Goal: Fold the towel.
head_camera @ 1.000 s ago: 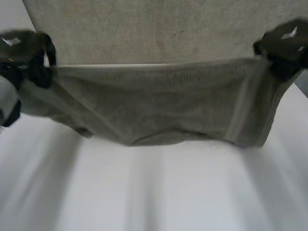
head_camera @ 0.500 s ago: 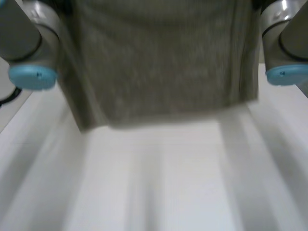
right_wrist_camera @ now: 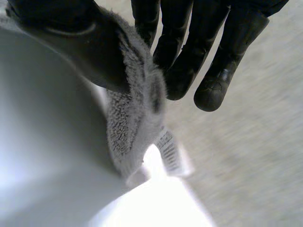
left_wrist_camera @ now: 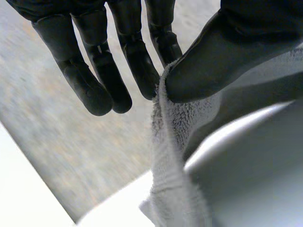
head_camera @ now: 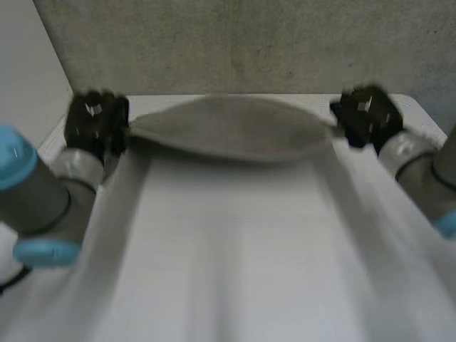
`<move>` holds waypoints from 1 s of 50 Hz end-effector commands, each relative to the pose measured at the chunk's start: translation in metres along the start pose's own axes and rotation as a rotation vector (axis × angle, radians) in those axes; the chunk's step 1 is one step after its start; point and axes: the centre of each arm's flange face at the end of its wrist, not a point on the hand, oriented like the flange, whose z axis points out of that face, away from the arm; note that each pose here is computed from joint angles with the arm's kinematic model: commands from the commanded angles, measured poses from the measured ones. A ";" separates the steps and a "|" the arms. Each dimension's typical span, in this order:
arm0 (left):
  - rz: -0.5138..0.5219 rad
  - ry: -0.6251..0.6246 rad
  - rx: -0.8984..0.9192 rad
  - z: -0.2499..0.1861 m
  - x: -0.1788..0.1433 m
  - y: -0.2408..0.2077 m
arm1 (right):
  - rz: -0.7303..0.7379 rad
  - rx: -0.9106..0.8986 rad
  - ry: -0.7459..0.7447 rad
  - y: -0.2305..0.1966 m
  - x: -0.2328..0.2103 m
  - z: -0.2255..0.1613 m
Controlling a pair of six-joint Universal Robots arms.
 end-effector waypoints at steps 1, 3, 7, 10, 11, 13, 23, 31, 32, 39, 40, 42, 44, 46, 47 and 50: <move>0.073 0.101 -0.125 -0.041 0.016 0.044 | -0.009 -0.164 -0.119 0.048 -0.031 -0.037; 0.141 0.132 -0.185 -0.059 0.020 0.059 | -0.067 -0.230 -0.123 0.047 -0.033 -0.058; 0.206 0.150 -0.217 -0.071 0.022 0.069 | -0.101 -0.274 -0.088 0.032 -0.026 -0.083; 0.239 0.146 -0.220 -0.074 0.021 0.073 | -0.100 -0.257 -0.035 0.020 -0.021 -0.096; 0.242 0.130 -0.211 -0.072 0.017 0.075 | -0.080 -0.241 -0.020 0.019 -0.021 -0.097; 0.246 0.117 -0.202 -0.069 0.015 0.077 | -0.049 -0.227 -0.003 0.021 -0.021 -0.096; 0.254 0.082 -0.136 -0.055 0.015 0.089 | 0.099 -0.249 0.074 0.064 -0.017 -0.082; 0.252 0.093 -0.171 -0.056 0.018 0.101 | 0.101 -0.253 0.071 0.069 -0.017 -0.080; 0.252 0.093 -0.173 -0.056 0.018 0.102 | 0.101 -0.253 0.071 0.069 -0.018 -0.080; 0.253 0.090 -0.176 -0.057 0.016 0.101 | 0.105 -0.260 0.068 0.071 -0.019 -0.081; 0.252 0.088 -0.180 -0.058 0.015 0.101 | 0.105 -0.262 0.069 0.071 -0.019 -0.081; 0.253 0.085 -0.184 -0.058 0.014 0.100 | 0.106 -0.264 0.069 0.072 -0.019 -0.081; 0.253 0.087 -0.192 -0.058 0.014 0.100 | 0.106 -0.263 0.070 0.071 -0.019 -0.081; 0.251 0.083 -0.200 -0.058 0.011 0.097 | 0.107 -0.263 0.070 0.071 -0.019 -0.081; 0.251 0.083 -0.200 -0.058 0.011 0.097 | 0.107 -0.263 0.070 0.071 -0.019 -0.081; 0.251 0.071 -0.207 -0.059 0.006 0.092 | 0.108 -0.265 0.071 0.072 -0.019 -0.081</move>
